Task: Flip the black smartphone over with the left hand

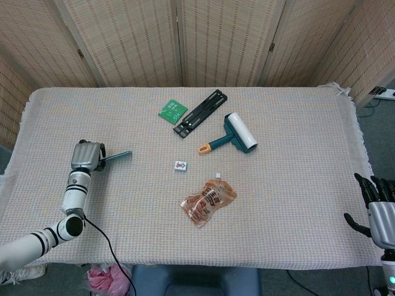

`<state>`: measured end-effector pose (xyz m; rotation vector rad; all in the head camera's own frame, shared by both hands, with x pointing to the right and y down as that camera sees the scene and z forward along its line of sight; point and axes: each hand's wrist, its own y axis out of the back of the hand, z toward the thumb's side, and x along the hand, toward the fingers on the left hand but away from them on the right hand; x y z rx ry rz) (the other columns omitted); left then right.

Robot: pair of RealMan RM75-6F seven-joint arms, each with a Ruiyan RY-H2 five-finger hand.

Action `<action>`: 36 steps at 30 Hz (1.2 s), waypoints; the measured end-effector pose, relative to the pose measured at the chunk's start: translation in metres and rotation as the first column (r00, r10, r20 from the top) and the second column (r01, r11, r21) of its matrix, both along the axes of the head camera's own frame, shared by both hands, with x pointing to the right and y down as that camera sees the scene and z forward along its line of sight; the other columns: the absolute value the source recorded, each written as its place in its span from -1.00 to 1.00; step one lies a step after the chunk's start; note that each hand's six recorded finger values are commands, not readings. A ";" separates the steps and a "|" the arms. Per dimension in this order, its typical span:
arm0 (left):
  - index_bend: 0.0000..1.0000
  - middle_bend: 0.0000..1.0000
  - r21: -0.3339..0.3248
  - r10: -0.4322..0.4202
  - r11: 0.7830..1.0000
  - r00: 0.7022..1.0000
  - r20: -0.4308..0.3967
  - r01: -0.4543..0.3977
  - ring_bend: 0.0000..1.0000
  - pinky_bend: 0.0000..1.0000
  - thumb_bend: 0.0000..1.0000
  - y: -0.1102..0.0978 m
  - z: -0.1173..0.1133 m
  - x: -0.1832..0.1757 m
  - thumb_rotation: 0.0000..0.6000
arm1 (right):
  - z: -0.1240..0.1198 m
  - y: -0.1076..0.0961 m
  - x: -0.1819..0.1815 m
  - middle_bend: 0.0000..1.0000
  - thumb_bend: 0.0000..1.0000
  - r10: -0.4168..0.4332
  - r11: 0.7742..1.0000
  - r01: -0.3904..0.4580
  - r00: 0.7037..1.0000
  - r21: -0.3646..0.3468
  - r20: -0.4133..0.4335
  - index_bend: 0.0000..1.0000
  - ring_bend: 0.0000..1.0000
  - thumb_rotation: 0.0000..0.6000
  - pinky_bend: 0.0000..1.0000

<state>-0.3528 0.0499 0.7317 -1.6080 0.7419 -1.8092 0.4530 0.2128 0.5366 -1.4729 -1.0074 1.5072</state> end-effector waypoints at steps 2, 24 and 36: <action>0.03 0.18 0.009 -0.008 1.000 1.000 0.007 0.008 -0.26 -0.57 0.08 -0.010 -0.003 -0.002 1.00 | 0.000 0.000 0.000 -0.63 -0.72 0.001 1.000 -0.001 1.000 0.000 -0.001 -1.00 -0.77 1.00 -0.76; -0.71 -0.69 0.141 -0.055 0.988 0.998 -0.031 0.059 -0.80 -0.57 -0.25 -0.015 -0.040 -0.016 1.00 | 0.002 0.001 -0.001 -0.61 -0.72 -0.017 1.000 0.017 1.000 -0.015 0.020 -1.00 -0.77 1.00 -0.76; -0.67 -0.69 0.279 -0.001 0.960 0.997 -0.080 0.023 -0.80 -0.57 -0.26 0.078 -0.110 -0.058 1.00 | 0.017 -0.008 -0.002 -0.62 -0.72 -0.048 0.995 0.058 0.991 -0.078 0.122 -1.00 -0.77 1.00 -0.76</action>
